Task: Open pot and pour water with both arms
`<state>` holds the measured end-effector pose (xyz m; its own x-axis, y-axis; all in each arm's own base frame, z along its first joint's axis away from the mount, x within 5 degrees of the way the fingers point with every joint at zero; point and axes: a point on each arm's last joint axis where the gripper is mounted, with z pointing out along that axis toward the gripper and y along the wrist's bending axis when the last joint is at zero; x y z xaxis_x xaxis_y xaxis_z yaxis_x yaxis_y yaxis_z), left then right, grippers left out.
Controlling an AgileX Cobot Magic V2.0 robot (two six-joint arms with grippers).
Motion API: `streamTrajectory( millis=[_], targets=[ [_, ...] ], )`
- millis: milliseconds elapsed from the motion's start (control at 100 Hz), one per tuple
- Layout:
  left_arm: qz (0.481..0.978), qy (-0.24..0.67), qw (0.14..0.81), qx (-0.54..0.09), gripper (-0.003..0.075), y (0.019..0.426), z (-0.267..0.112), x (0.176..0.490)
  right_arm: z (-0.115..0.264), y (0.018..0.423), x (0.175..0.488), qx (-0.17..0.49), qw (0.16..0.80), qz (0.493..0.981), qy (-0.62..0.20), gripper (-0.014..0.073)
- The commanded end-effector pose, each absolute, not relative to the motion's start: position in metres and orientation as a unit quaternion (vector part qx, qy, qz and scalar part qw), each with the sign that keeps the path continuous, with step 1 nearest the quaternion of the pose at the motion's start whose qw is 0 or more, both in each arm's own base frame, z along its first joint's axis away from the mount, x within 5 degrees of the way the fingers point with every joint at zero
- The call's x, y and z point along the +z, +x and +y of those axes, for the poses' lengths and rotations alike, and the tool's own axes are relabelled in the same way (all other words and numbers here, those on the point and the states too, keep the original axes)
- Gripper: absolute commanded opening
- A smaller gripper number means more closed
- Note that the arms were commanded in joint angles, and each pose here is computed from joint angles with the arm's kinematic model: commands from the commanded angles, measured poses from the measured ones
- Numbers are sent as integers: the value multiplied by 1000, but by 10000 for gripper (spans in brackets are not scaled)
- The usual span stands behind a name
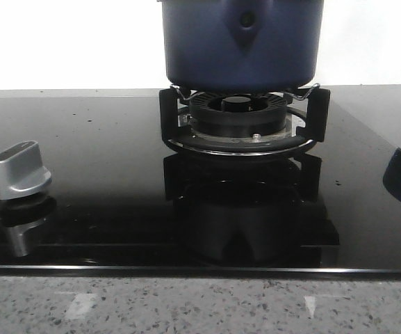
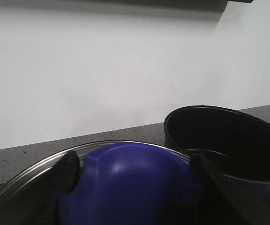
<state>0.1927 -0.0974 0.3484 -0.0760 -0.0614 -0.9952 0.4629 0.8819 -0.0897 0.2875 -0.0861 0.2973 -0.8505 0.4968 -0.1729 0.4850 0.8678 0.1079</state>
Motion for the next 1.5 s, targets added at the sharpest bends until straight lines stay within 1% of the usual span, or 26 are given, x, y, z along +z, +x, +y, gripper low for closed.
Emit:
streamTrajectory(
  millis=[0, 50, 110, 150, 170, 220, 250, 290, 320, 450, 520, 590, 700, 790, 890, 1060, 1210, 1330, 1490],
  targets=[
    [645, 134, 718, -223, 314, 188, -96, 375, -87, 283, 311, 24, 127, 958, 254, -33],
    [645, 134, 718, -223, 314, 188, -96, 375, -87, 282, 314, 23, 137, 956, 257, 21],
    [645, 134, 718, -223, 314, 188, -96, 375, -87, 282, 319, 22, 156, 953, 260, 111],
    [645, 134, 718, -223, 314, 188, -96, 375, -86, 280, 324, 23, 172, 947, 269, 207],
    [645, 134, 718, -223, 314, 188, -96, 375, -86, 280, 326, 23, 180, 945, 274, 236],
    [645, 134, 718, -223, 314, 188, -96, 375, -86, 278, 332, 23, 200, 939, 278, 347],
    [645, 134, 718, -223, 314, 188, -96, 375, -86, 277, 336, 23, 215, 936, 278, 392],
    [645, 134, 718, -223, 314, 188, -96, 375, -85, 276, 342, 23, 234, 931, 280, 435],
    [645, 134, 718, -223, 314, 188, -96, 375, -85, 275, 346, 23, 250, 926, 283, 441],
    [640, 135, 723, -224, 314, 187, -97, 377, -73, 262, 373, 54, 317, 903, 283, 405],
    [629, 138, 731, -227, 314, 187, -97, 379, -62, 250, 387, 60, 347, 898, 263, 340],
    [616, 139, 740, -232, 314, 186, -97, 382, -50, 235, 401, 57, 385, 893, 225, 214],
    [604, 139, 749, -236, 314, 185, -98, 387, -33, 206, 421, 56, 449, 874, 178, -76],
    [596, 154, 750, -242, 314, 184, -104, 392, -23, 183, 432, 62, 487, 856, 161, -68],
    [589, 177, 747, -253, 314, 185, -116, 395, -15, 163, 437, 70, 511, 845, 142, -68],
    [586, 199, 733, -281, 314, 194, -143, 401, -1, 135, 440, 88, 535, 834, 106, -68],
    [583, 213, 726, -297, 314, 205, -164, 407, 8, 112, 439, 103, 541, 831, 75, -68],
    [581, 219, 722, -305, 314, 214, -180, 411, 11, 92, 438, 114, 550, 825, 58, -68],
    [580, 227, 717, -313, 314, 229, -200, 413, 11, 76, 440, 112, 570, 813, 51, -68]
  ],
)
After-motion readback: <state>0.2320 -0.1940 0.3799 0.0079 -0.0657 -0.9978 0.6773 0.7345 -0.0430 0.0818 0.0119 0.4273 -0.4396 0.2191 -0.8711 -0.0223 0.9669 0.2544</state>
